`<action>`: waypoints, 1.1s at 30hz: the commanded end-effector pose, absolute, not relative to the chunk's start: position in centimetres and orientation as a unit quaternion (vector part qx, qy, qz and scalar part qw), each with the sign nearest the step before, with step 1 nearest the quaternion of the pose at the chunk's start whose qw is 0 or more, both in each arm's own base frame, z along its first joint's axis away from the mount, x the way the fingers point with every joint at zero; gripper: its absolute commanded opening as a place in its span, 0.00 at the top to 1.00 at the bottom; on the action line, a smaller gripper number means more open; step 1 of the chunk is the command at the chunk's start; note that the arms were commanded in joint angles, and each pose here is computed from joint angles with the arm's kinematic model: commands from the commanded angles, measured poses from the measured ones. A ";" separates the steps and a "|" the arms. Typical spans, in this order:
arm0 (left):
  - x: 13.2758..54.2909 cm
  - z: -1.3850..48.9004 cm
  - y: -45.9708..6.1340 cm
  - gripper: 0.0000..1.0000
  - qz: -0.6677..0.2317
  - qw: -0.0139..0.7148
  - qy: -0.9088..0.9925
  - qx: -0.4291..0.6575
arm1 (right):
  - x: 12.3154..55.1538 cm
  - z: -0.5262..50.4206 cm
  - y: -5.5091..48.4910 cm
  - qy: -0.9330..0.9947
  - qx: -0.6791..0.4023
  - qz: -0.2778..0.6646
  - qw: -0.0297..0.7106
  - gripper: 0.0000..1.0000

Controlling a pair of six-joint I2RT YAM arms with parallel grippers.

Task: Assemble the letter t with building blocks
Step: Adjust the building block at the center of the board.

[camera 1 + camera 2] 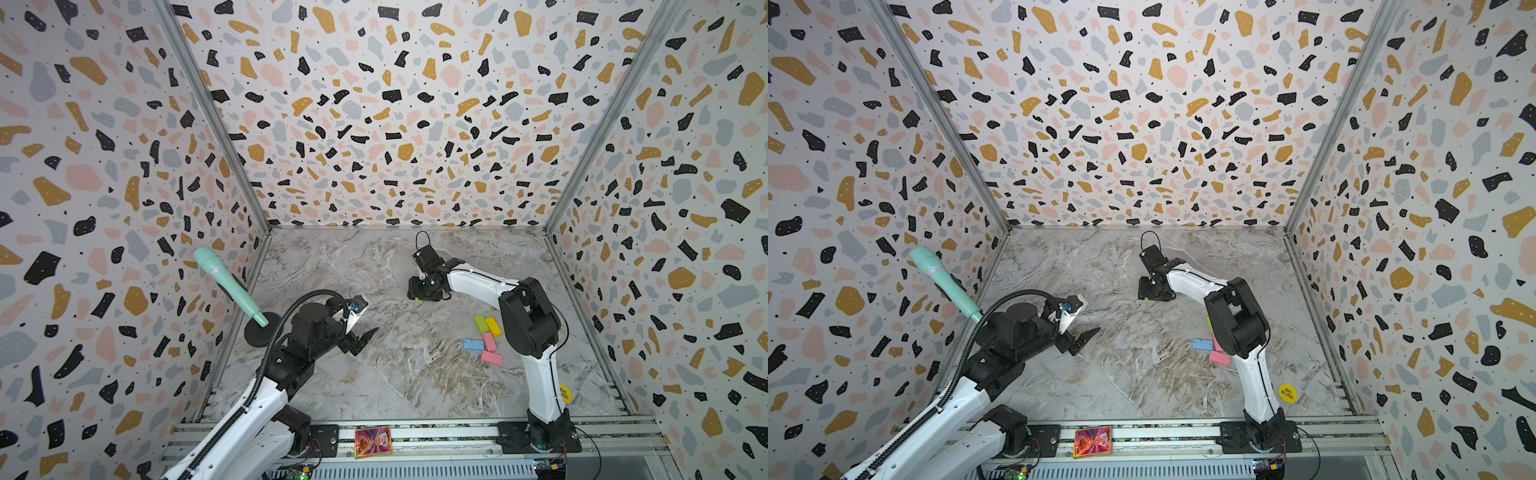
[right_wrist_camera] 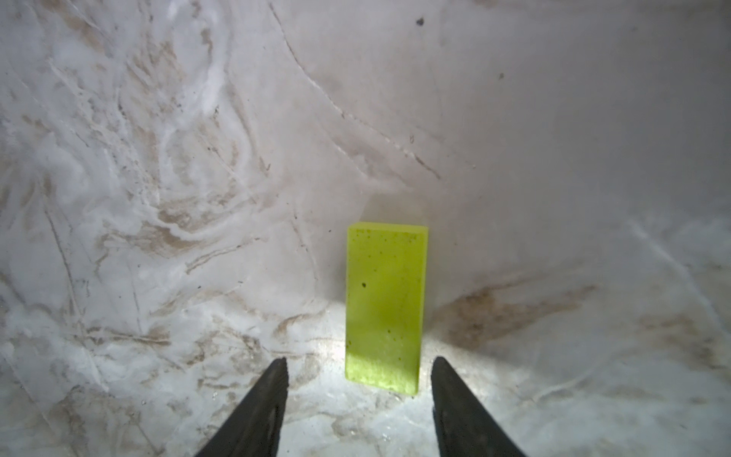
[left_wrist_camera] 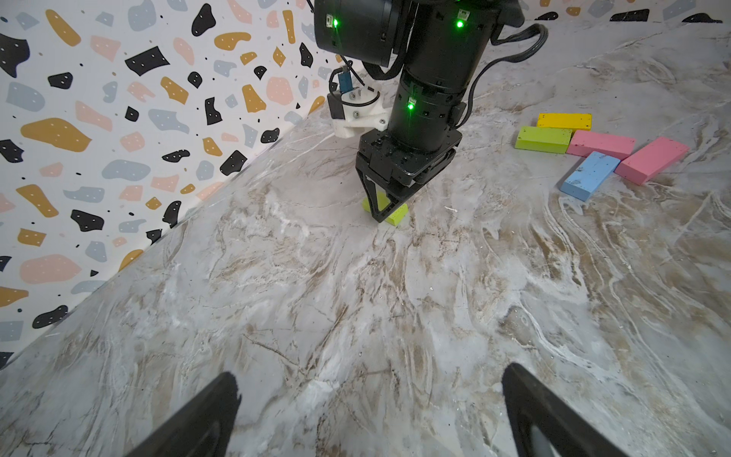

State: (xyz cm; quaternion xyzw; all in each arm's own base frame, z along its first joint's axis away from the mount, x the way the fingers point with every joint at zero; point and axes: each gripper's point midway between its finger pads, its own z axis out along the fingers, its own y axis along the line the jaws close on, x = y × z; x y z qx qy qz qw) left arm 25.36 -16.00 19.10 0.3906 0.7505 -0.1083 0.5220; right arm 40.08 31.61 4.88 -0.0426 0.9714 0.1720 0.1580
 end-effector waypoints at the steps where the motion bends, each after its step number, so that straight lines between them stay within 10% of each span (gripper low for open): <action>1: 25.5 19.4 -16.2 0.01 -0.106 0.527 0.745 0.395 | 39.8 5.0 31.9 0.971 -0.047 0.175 0.156 0.41; 33: 25.3 19.5 -16.1 0.01 -0.105 0.527 0.745 0.395 | 38.2 9.0 28.9 0.972 -0.100 0.123 0.173 0.39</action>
